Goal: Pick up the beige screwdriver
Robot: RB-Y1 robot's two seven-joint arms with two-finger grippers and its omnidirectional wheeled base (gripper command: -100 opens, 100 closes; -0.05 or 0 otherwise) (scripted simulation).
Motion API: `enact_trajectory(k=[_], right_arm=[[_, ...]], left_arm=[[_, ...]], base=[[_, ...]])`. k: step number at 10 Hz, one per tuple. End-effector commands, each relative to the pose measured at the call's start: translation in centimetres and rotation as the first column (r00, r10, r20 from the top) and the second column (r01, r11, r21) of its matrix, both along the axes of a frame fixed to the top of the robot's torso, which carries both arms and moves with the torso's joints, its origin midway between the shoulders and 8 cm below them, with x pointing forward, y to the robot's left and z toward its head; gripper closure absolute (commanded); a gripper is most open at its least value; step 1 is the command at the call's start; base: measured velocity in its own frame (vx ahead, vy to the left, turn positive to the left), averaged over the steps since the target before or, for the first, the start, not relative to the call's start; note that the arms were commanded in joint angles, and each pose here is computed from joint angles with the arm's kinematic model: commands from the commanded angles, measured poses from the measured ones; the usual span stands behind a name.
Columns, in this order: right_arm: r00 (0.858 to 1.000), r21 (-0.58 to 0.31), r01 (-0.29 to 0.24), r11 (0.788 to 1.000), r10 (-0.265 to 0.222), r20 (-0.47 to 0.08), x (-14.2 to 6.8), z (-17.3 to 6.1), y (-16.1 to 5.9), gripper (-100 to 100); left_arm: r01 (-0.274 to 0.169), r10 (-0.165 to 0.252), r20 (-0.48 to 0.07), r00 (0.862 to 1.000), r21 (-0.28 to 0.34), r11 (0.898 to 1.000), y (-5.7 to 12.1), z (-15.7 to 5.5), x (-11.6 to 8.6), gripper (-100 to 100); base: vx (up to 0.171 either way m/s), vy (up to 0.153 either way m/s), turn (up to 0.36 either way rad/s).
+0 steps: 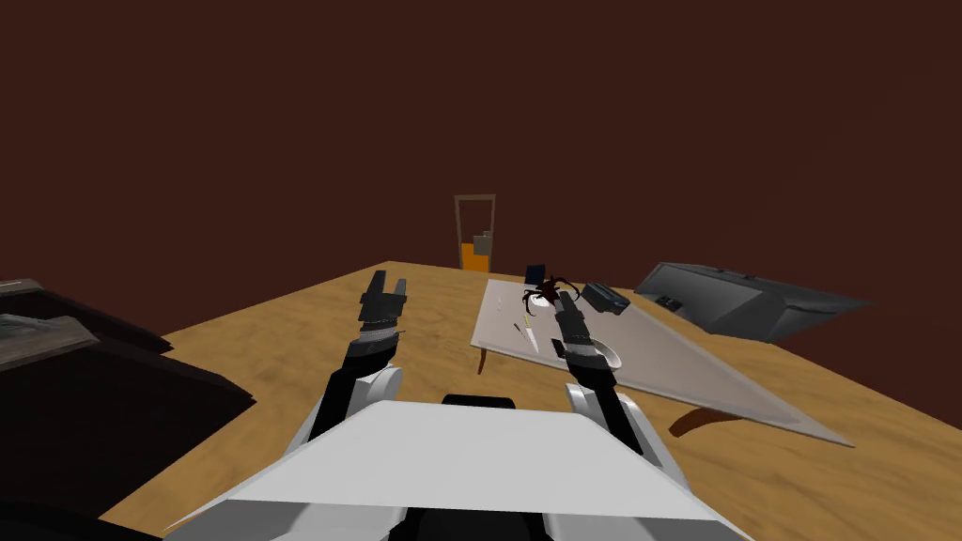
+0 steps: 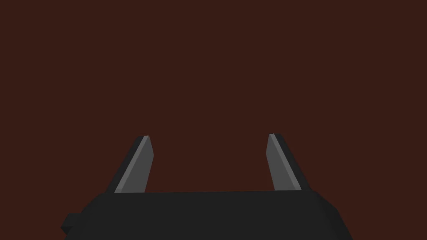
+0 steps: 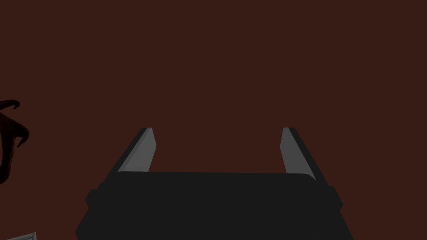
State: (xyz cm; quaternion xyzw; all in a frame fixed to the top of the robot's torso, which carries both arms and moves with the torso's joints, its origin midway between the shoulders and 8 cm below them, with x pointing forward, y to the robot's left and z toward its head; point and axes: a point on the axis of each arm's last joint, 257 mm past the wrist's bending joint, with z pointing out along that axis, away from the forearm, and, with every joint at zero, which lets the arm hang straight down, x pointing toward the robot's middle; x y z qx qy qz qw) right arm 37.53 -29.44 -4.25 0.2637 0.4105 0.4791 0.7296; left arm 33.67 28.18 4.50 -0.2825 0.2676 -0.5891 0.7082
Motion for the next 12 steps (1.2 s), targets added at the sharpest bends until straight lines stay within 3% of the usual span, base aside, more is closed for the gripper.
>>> enact_trajectory(k=[1,2,3,5,6,7,8,9,10,11,12], right_arm=[[0.998,-0.051,0.019,0.999,-0.022,-0.053,0.3,-2.0,-1.1,-100],[0.995,-0.085,0.03,0.996,-0.038,-0.091,0.5,-3.6,-2.1,-100],[0.995,-0.097,0.031,0.995,-0.04,-0.093,0.5,-3.7,-1.9,-100],[0.982,-0.164,0.049,0.985,-0.077,-0.17,0.6,-6.9,-4.1,-100],[0.98,-0.182,0.048,0.982,-0.082,-0.18,0.7,-7.3,-4.0,-100],[0.969,-0.215,0.055,0.975,-0.104,-0.226,0.6,-9.3,-5.4,-100],[0.968,-0.226,0.053,0.973,-0.106,-0.228,0.6,-9.4,-5.3,-100],[0.953,-0.258,0.058,0.964,-0.131,-0.275,0.4,-11.5,-6.8,-100],[0.951,-0.27,0.056,0.961,-0.133,-0.278,0.5,-11.6,-6.7,-100],[0.932,-0.299,0.058,0.952,-0.159,-0.326,0.1,-13.8,-8.3,-100],[0.93,-0.313,0.054,0.948,-0.162,-0.329,0.1,-14.0,-8.2,-100]], left_arm=[[0.0,0.0,0.0,1.0,0.0,1.0,0.0,0.0,0.0,0],[0.0,0.0,0.0,1.0,0.0,1.0,0.0,0.0,0.0,0],[0.0,0.0,0.0,1.0,0.0,1.0,0.0,0.0,0.0,0],[0.0,0.0,0.0,1.0,0.0,1.0,0.0,0.0,0.0,0],[0.0,0.0,0.0,1.0,0.0,1.0,0.0,0.0,0.0,0],[0.0,0.0,0.0,1.0,0.0,1.0,0.0,0.0,0.0,0],[0.0,0.0,0.0,1.0,0.0,1.0,0.0,0.0,0.0,0],[0.0,0.0,0.0,1.0,0.0,1.0,0.0,0.0,0.0,0],[0.0,0.0,0.0,1.0,0.0,1.0,0.0,0.0,0.0,0],[0.0,0.0,0.0,1.0,0.0,1.0,0.0,0.0,0.0,0],[0.0,0.0,0.0,1.0,0.0,1.0,0.0,0.0,0.0,0]], base=[[-0.007,0.019,0.279],[-0.004,0.024,0.366],[0.0,0.011,0.17],[0.003,0.018,0.377],[0.006,0.005,0.145],[0.008,0.014,0.258],[0.007,0.006,0.154],[0.009,0.011,0.294],[0.009,0.003,0.158],[0.01,0.011,0.349],[0.009,0.001,0.164]])
